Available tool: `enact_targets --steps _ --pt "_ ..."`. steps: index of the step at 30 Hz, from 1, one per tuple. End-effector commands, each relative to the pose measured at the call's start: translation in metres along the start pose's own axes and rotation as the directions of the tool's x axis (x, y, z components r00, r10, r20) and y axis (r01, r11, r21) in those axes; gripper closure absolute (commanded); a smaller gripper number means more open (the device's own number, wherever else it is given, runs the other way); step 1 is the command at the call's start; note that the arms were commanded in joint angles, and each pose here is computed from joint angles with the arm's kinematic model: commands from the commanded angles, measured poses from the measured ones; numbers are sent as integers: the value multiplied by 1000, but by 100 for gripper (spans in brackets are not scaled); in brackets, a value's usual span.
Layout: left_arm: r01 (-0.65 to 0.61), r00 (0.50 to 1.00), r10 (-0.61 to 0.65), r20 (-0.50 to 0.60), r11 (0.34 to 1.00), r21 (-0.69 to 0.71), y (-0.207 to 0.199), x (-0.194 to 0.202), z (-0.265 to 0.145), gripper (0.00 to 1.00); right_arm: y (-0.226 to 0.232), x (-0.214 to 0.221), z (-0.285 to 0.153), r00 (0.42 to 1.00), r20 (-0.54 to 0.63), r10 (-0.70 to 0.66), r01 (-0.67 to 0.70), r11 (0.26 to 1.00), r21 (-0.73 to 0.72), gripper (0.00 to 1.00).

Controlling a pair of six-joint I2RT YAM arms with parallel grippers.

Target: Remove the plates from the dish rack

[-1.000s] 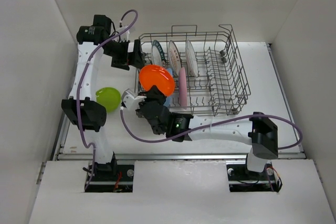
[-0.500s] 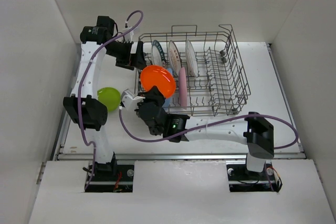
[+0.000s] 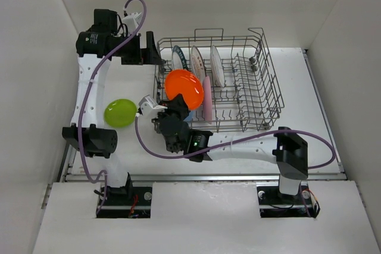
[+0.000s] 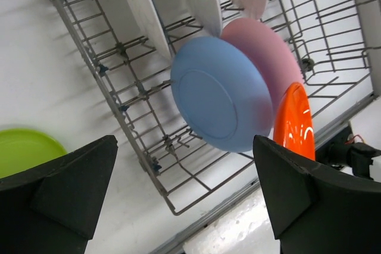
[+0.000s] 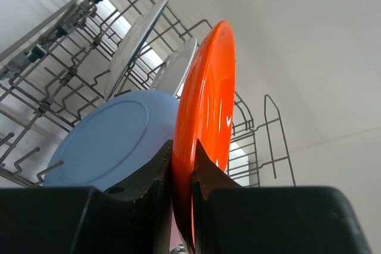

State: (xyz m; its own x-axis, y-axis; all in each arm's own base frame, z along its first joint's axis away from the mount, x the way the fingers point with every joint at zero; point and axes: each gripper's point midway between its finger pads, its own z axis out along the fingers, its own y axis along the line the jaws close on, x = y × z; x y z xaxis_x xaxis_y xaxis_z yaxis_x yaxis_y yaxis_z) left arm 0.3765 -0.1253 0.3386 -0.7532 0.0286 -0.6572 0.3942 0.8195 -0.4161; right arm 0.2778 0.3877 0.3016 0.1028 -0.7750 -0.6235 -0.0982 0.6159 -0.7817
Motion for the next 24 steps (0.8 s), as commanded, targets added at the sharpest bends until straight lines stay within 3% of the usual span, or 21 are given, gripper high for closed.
enact_targets --steps 1,11,18,21,22,24 --pt "-6 996 -1 88 997 73 -23 -17 -16 3 -14 -6 -4 995 -14 99 -98 993 70 100" --pt "0 993 36 -114 954 301 -57 26 10 1 -2 -15 1 995 31 93 -94 994 46 100" --pt "-38 977 97 -189 955 293 -68 49 21 1 1 -23 3 994 63 87 -89 996 30 100" --pt "-71 961 135 -242 964 257 -64 63 27 11 0 -24 3 994 66 89 -91 995 34 100" --pt "-62 957 128 -259 967 247 -60 66 32 24 -2 -24 3 994 69 90 -92 995 38 100" --pt "-59 952 126 -279 970 235 -58 71 30 38 0 -22 2 994 67 81 -84 996 36 100"
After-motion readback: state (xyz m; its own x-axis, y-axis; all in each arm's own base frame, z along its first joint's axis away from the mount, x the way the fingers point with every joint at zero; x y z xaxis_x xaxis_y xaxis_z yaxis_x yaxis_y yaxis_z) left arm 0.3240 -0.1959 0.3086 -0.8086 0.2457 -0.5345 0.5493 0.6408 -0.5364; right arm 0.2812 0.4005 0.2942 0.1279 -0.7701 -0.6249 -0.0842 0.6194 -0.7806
